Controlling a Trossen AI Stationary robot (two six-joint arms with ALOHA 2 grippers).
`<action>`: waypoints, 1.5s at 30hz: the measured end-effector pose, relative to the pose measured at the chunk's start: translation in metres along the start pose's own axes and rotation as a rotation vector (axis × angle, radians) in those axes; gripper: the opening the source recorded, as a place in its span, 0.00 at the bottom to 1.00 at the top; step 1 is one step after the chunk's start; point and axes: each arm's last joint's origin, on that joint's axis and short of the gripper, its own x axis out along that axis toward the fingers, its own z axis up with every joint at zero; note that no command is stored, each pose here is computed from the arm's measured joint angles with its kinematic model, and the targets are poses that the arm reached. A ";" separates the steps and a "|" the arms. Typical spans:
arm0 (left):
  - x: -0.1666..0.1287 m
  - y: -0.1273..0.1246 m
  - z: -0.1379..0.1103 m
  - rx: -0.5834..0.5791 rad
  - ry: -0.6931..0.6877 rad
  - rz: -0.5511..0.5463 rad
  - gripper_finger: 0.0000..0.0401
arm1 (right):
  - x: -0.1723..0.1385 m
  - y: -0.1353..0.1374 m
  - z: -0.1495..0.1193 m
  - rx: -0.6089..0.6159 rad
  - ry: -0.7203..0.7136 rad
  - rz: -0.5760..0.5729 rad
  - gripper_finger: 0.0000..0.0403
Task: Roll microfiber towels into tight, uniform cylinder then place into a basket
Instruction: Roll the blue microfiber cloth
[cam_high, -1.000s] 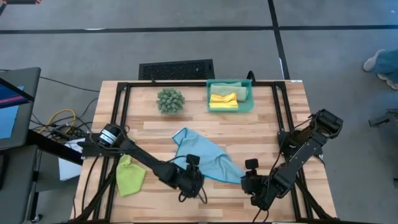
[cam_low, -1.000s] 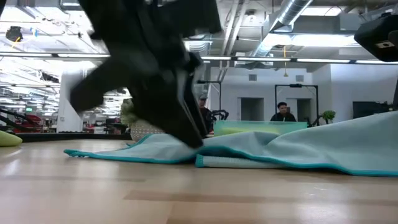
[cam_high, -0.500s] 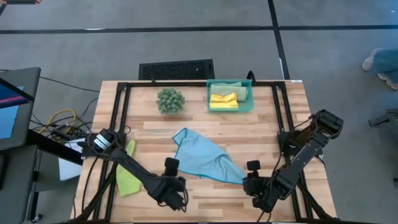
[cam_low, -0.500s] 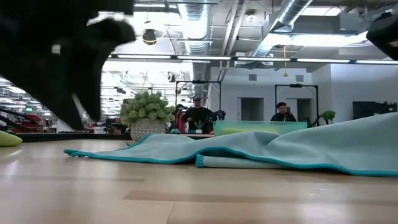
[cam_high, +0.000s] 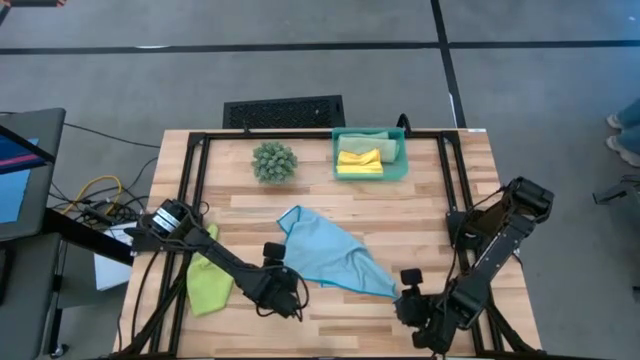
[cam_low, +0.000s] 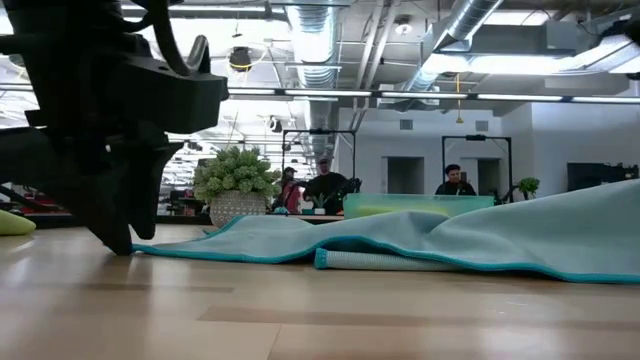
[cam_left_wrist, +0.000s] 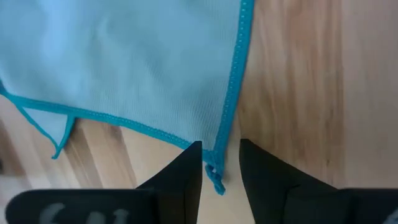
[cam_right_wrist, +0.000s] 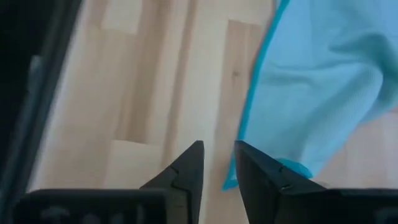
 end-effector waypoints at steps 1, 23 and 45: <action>0.000 0.000 0.001 0.009 0.000 -0.003 0.23 | -0.001 0.001 0.001 0.010 -0.013 0.008 0.30; -0.116 0.010 0.015 -0.028 -0.188 0.415 0.00 | 0.039 0.001 -0.009 -0.284 0.060 -0.049 0.53; -0.024 0.010 0.013 0.109 0.060 -0.067 0.38 | 0.028 0.004 -0.004 -0.168 0.023 -0.018 0.50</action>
